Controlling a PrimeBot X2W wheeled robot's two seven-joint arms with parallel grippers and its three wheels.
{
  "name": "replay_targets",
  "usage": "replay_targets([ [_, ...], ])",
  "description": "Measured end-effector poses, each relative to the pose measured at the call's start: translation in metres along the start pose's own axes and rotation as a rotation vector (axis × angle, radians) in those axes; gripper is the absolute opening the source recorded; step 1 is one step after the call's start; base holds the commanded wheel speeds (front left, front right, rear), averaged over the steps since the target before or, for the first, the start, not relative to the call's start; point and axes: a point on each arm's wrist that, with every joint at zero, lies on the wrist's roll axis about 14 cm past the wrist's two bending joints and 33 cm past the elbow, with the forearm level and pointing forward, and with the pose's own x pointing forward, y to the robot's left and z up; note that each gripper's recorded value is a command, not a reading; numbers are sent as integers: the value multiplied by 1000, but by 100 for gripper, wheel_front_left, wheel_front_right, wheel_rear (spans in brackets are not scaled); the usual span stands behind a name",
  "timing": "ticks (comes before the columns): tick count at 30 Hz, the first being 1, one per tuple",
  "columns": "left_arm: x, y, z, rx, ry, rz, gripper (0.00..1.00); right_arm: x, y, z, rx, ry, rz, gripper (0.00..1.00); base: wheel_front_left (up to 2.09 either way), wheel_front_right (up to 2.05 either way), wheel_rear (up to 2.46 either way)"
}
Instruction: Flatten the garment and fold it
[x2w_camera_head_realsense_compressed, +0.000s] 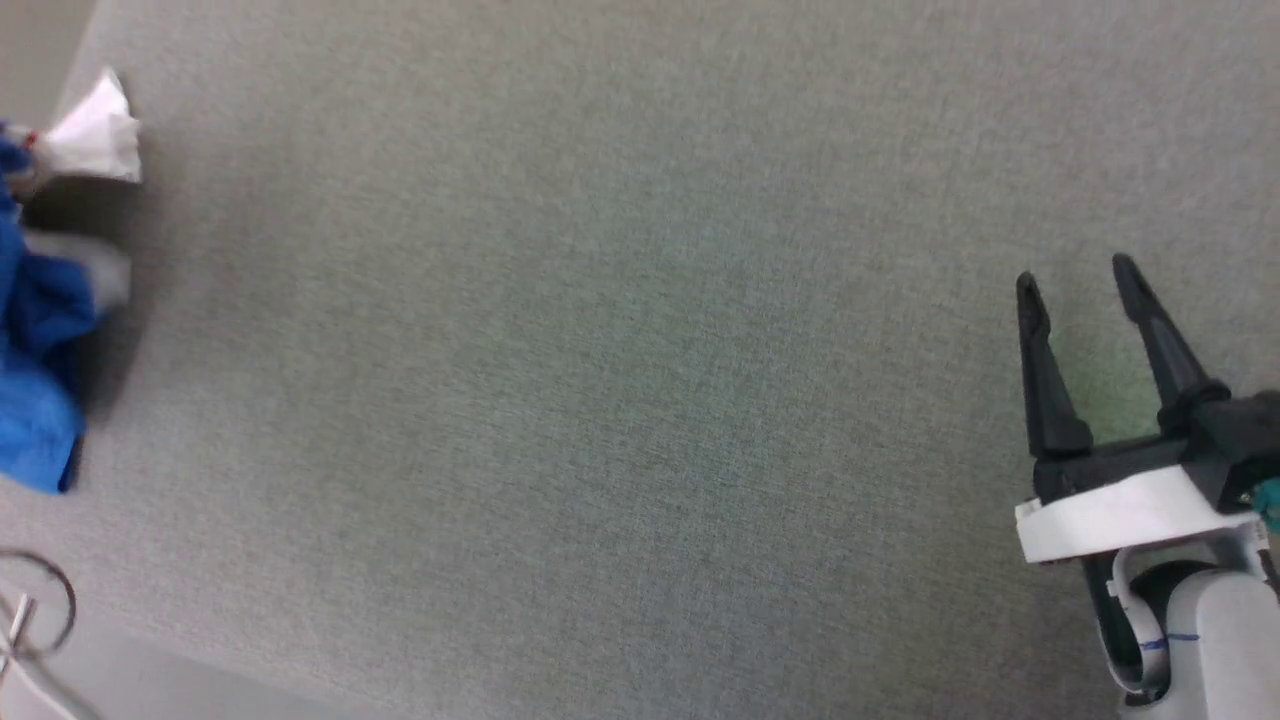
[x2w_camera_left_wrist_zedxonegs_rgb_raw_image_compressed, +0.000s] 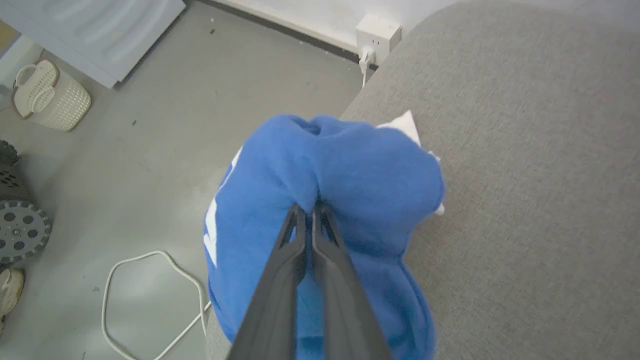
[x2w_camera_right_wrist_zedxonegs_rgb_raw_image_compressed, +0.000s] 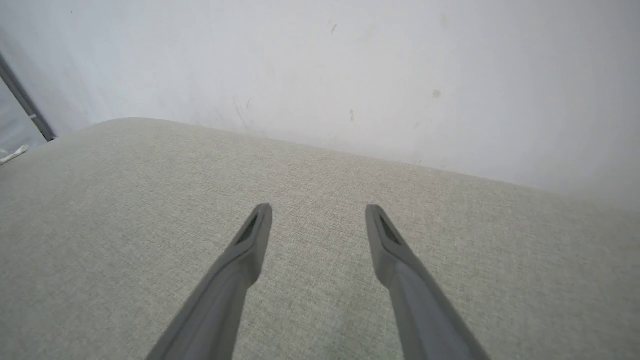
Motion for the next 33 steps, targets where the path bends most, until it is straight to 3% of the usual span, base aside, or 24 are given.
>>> replay_targets([
  [10, -97, 15, 160, 11, -691, -34, 0, -26, 14, 37, -28, -61, 5, 100, 0, 0, 0],
  [18, -203, -26, 226, -35, -1115, -192, 0, -51, 11, 68, -21, -128, -27, 100, 0, 0, 0],
  [25, -266, -109, 232, -53, -1258, -446, 0, -78, -1, 89, -33, -173, -84, 100, 0, 0, 0],
  [33, -311, -251, 166, -77, -1169, -863, 0, -123, -41, 95, -49, -180, -231, 100, 0, 0, 0],
])
